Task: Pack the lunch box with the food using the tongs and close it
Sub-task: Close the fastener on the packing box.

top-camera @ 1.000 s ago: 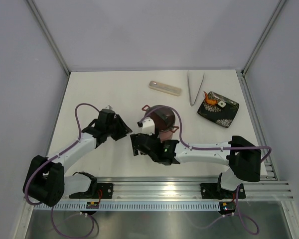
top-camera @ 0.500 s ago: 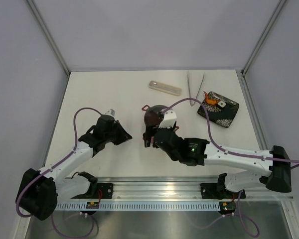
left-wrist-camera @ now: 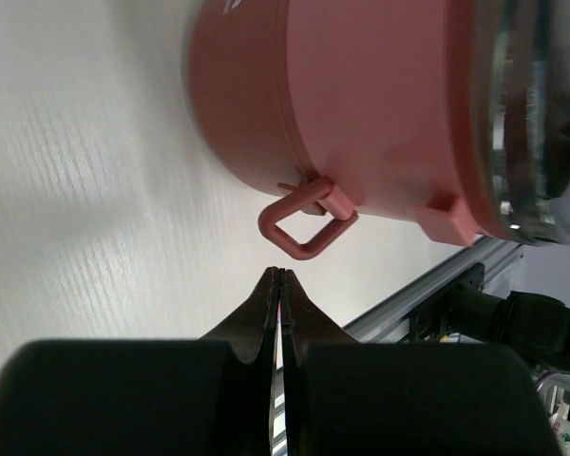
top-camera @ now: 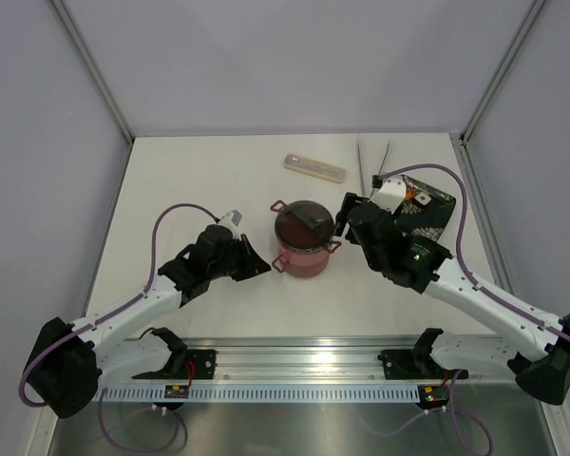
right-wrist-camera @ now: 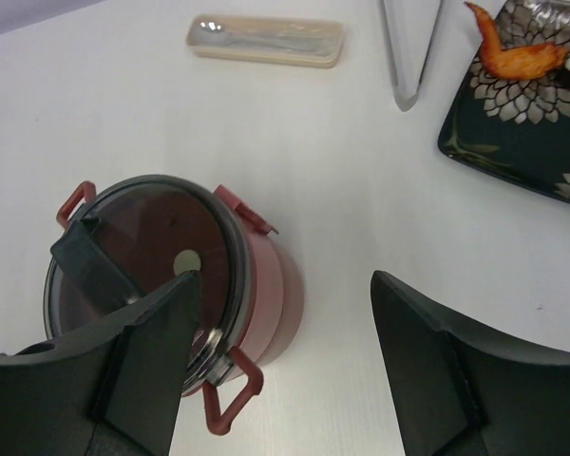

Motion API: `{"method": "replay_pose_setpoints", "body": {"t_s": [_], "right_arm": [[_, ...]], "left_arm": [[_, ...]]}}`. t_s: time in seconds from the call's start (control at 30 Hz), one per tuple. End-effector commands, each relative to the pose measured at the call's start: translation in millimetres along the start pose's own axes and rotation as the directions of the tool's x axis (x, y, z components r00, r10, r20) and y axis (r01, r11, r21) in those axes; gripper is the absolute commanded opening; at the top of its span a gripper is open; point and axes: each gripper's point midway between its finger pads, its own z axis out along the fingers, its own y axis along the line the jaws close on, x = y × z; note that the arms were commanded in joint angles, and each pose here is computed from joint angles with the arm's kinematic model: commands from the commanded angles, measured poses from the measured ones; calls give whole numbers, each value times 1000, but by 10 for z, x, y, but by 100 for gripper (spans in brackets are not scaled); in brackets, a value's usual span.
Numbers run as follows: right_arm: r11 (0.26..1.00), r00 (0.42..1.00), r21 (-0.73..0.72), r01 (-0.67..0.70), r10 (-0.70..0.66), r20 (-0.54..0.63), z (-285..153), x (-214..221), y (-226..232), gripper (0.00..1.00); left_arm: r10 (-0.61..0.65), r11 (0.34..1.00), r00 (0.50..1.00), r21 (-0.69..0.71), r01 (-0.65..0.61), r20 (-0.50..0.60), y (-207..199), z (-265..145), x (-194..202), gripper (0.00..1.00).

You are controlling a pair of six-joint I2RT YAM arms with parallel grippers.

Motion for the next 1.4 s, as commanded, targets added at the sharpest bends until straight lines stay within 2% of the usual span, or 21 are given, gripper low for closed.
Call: {"method": "replay_pose_setpoints", "body": {"t_s": [0.0,0.43,0.57,0.73,0.93,1.13,1.37], "right_arm": [[999,998,36,-23,22,51,-62,-322,-150,80],[997,997,70,-33,38,-69,288,-116,-354,82],[996,996,81,-38,44,-77,334,-101,-400,82],[996,995,88,-33,41,-93,389,-52,-420,82],[996,994,86,-40,48,-95,425,-46,-407,82],[996,993,79,-37,46,-112,461,-9,-373,82],[996,992,81,-38,47,-114,466,1,-375,82]], "left_arm": [[32,997,999,64,-33,10,-198,111,-88,0],[13,999,999,42,-11,-30,-142,416,-62,0],[-5,998,997,-56,1,-71,71,324,59,0],[30,982,996,-184,-45,-85,296,100,97,0],[47,998,999,-43,-48,-18,-80,-58,-63,0],[67,998,998,17,-67,-7,-320,38,-213,0],[66,998,997,-9,-66,-34,-251,274,-201,0]]}}
